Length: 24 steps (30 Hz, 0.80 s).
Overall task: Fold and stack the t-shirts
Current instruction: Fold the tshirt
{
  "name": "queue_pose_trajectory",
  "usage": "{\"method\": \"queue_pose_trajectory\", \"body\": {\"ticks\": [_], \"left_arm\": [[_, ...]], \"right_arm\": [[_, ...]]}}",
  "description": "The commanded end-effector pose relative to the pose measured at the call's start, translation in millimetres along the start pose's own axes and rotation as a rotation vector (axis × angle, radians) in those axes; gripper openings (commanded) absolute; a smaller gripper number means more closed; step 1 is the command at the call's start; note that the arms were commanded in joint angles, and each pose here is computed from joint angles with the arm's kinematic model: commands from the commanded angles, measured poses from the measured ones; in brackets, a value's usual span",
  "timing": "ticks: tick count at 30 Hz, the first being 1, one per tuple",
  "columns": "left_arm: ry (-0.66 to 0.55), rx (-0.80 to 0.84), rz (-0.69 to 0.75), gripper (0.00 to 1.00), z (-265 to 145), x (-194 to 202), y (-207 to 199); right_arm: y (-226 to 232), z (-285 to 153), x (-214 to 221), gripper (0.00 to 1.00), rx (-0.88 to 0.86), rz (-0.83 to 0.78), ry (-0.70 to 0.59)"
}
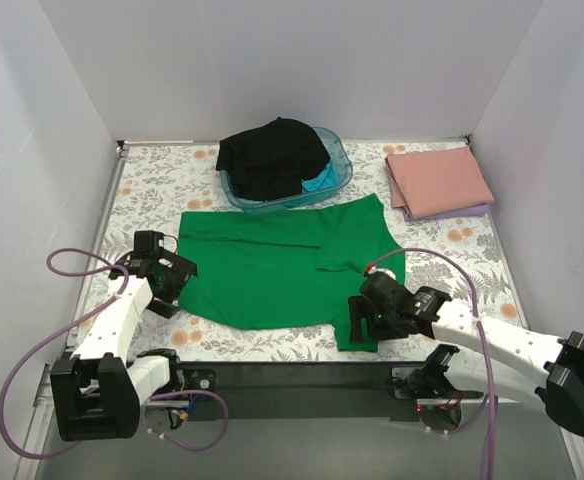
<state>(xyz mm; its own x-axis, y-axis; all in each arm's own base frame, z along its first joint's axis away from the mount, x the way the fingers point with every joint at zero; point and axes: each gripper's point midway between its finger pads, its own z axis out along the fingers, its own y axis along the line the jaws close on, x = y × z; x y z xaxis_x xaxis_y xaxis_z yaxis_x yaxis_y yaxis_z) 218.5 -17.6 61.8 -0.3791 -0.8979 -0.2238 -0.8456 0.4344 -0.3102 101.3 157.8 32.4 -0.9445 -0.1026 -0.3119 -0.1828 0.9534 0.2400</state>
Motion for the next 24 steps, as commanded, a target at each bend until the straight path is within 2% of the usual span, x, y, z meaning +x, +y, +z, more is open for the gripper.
{"method": "queue_pose_trajectory", "body": {"ticks": [1,4,6,8,11,14,16,17,19,20,24], "left_arm": [[0.000,-0.002,-0.010,0.93,-2.4,1.3,4.6],[0.025,0.015,-0.005,0.93,-3.0,6.4,2.8],[0.019,0.032,-0.003,0.93,-4.2,5.1,-0.5],[0.012,0.026,0.000,0.93,-5.6,3.3,-0.1],[0.003,0.033,0.007,0.93,-8.2,0.6,-2.9],[0.007,0.045,0.009,0.93,-6.9,1.0,-5.5],[0.016,0.042,0.017,0.93,-5.3,2.3,-5.3],[0.021,0.039,0.028,0.93,-4.8,3.2,-5.2],[0.031,0.026,0.033,0.93,-2.4,4.1,-3.9],[0.033,0.025,0.036,0.93,-1.7,3.8,-4.3],[0.042,0.031,0.051,0.93,-0.8,4.9,-6.3]], "right_arm": [[10.0,-3.9,8.5,0.85,0.036,0.083,-0.029],[10.7,2.2,19.1,0.72,0.080,0.069,0.009],[12.0,3.5,16.3,0.37,0.119,0.055,0.011],[29.6,-6.3,-0.6,0.14,0.120,0.021,-0.034],[62.2,-19.2,-18.2,0.10,0.092,-0.069,-0.062],[85.5,-17.0,-24.6,0.09,0.109,-0.162,-0.031],[88.3,-3.6,-21.0,0.13,0.161,-0.228,0.016],[92.6,-0.3,-23.6,0.26,0.172,-0.239,0.020],[100.9,10.9,-28.1,0.40,0.203,-0.266,0.040],[102.5,14.1,-30.9,0.50,0.215,-0.282,0.040],[124.6,17.3,-45.3,0.63,0.203,-0.329,0.018]]}}
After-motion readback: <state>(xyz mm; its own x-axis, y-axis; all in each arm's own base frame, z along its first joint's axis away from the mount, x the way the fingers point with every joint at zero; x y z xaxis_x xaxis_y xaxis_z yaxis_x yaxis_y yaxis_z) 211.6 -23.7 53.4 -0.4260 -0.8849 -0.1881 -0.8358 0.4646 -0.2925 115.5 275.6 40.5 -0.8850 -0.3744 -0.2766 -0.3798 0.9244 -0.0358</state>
